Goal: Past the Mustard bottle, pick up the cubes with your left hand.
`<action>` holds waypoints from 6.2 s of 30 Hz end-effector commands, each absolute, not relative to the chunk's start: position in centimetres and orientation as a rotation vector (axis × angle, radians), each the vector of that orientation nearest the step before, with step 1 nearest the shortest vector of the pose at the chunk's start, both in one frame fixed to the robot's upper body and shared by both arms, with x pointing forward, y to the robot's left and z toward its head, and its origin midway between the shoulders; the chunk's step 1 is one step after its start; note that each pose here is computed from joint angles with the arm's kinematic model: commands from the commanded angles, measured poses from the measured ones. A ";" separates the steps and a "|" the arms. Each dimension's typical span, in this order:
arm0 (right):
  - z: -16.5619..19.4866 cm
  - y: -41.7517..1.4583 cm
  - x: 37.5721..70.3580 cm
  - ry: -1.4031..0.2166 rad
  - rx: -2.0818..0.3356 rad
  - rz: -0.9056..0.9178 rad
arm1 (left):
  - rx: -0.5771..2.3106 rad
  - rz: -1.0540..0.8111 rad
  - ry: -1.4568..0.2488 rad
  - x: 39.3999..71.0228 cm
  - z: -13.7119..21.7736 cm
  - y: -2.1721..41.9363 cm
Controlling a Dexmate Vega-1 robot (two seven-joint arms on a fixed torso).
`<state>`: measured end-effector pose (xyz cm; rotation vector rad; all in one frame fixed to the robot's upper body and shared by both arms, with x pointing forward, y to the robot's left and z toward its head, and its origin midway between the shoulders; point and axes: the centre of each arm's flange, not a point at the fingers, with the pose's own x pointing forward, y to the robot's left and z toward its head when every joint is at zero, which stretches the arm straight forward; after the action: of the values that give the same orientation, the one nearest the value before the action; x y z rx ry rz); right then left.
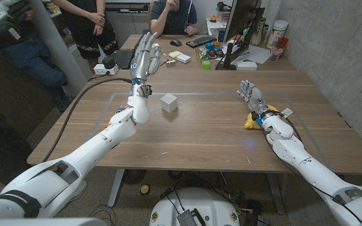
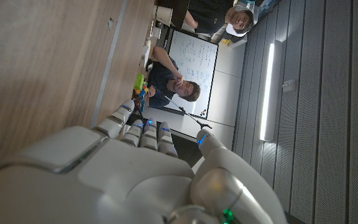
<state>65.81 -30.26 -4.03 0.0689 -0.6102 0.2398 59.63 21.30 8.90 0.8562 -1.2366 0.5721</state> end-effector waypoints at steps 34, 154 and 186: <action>-3.7 -31.0 65.7 -0.635 0.066 0.235 | 1.206 0.490 -1.101 60.9 10.8 18.2; -2.7 -30.9 66.6 -0.683 0.081 0.234 | 1.943 0.116 -0.485 64.4 4.2 15.3; -2.8 -30.7 66.0 -0.686 0.072 0.233 | 1.898 0.230 -0.546 62.6 4.6 16.1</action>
<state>66.12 -30.81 -2.72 0.0760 -0.6904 0.2310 63.39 15.66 4.17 1.9217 -0.5159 0.1855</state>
